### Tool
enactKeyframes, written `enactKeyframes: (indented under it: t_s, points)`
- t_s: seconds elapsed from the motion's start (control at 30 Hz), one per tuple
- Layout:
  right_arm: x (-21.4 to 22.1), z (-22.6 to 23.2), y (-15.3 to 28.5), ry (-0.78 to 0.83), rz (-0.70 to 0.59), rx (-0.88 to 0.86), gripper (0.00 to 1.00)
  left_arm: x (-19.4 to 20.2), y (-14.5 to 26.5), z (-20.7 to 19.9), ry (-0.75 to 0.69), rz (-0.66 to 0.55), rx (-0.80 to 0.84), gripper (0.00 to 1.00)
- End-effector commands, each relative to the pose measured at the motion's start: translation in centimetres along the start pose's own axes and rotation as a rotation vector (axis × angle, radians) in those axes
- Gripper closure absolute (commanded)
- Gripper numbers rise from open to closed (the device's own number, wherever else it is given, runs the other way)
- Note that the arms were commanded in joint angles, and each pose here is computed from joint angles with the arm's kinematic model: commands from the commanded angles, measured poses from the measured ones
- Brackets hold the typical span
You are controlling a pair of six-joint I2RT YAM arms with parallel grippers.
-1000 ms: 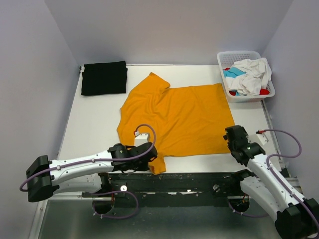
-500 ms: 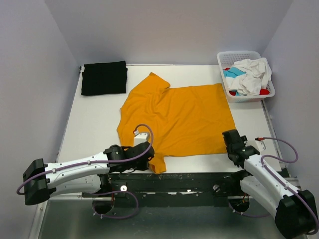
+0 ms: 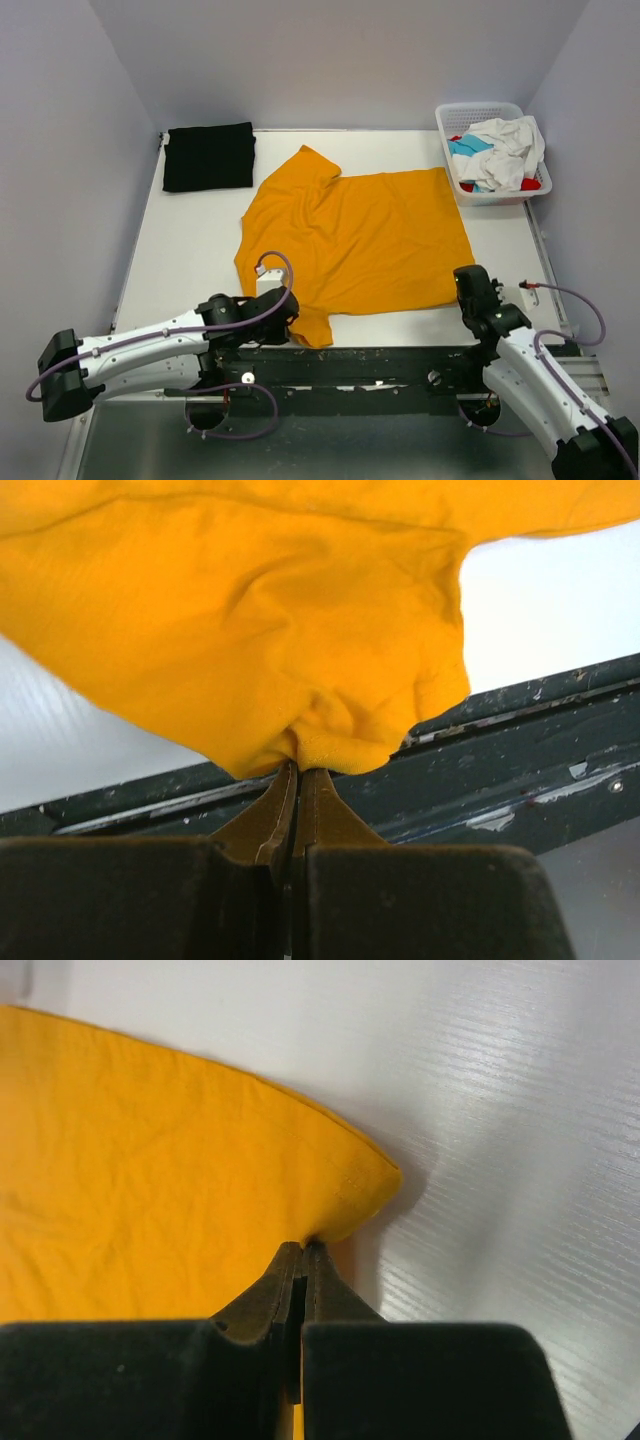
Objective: Fold and stack the t-shirts
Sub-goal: Grab the side of the flattened tshirt closest away from the robot with both arms, then fold the flattened tshirt in 1/3 of the way
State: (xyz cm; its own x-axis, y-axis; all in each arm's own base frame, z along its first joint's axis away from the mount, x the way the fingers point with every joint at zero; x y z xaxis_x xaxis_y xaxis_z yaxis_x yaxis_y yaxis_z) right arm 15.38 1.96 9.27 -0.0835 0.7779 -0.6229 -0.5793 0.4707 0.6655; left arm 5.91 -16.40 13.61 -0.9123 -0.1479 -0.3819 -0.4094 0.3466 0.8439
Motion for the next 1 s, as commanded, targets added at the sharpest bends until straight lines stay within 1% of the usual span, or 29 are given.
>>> enactKeyframes:
  t_s: [0.0, 0.07, 0.23, 0.3, 0.43, 0.53, 0.6, 0.77, 0.87, 0.97]
  points:
    - [-1.6, -0.1, 2.0, -0.071, -0.007, -0.026, 0.99, 1.2, 1.2, 2.0, 0.067, 0.061, -0.033, 1.00]
    - [-2.4, 0.1, 3.1, -0.077, -0.001, -0.064, 0.99, 1.5, 1.8, 2.3, 0.085, 0.064, -0.016, 1.00]
    - [-3.9, -0.7, 5.5, -0.102, 0.017, -0.083, 0.99, 2.2, 2.6, 2.3, 0.115, 0.080, 0.065, 1.00]
    - [-3.4, -0.4, 5.6, -0.083, 0.058, -0.132, 0.99, 2.7, 2.7, 2.1, 0.116, 0.094, 0.097, 1.00]
    - [-2.4, -0.4, 5.3, -0.052, 0.107, -0.129, 0.99, 3.5, 2.4, 1.5, 0.110, 0.117, 0.177, 1.00]
    - [-3.3, -0.3, 5.4, -0.043, 0.058, -0.097, 0.99, 3.3, 2.6, 1.2, 0.107, 0.101, 0.207, 1.00]
    - [-3.6, -0.2, 5.1, -0.040, 0.022, -0.090, 0.99, 2.9, 2.7, 1.1, 0.108, 0.067, 0.213, 1.00]
    - [-2.7, 0.5, 3.6, 0.025, 0.012, -0.074, 0.99, -0.5, 2.8, -0.3, 0.088, -0.082, 0.237, 1.00]
    - [-2.5, 1.9, 2.8, 0.089, 0.005, -0.068, 0.99, -3.6, 2.1, -1.1, 0.096, -0.130, 0.242, 1.00]
    - [-2.5, 3.8, 2.1, 0.162, -0.006, -0.075, 0.99, -7.0, 1.7, -1.9, 0.103, -0.209, 0.236, 1.00]
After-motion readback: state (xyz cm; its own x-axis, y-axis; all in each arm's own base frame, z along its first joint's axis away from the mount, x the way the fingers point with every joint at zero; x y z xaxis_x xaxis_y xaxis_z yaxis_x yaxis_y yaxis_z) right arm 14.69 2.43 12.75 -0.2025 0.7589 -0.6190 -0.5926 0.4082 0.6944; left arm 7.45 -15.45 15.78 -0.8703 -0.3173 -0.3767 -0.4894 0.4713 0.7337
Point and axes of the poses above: each gripper's point midway between its finger pads, its own y axis back along the fingers, its own z axis along the line the jaws close on, x = y × z, the point moved 8 cm from there along y, back along the fingers, and after that the axes turned 7 degrees about y, right-handed, at the moved point
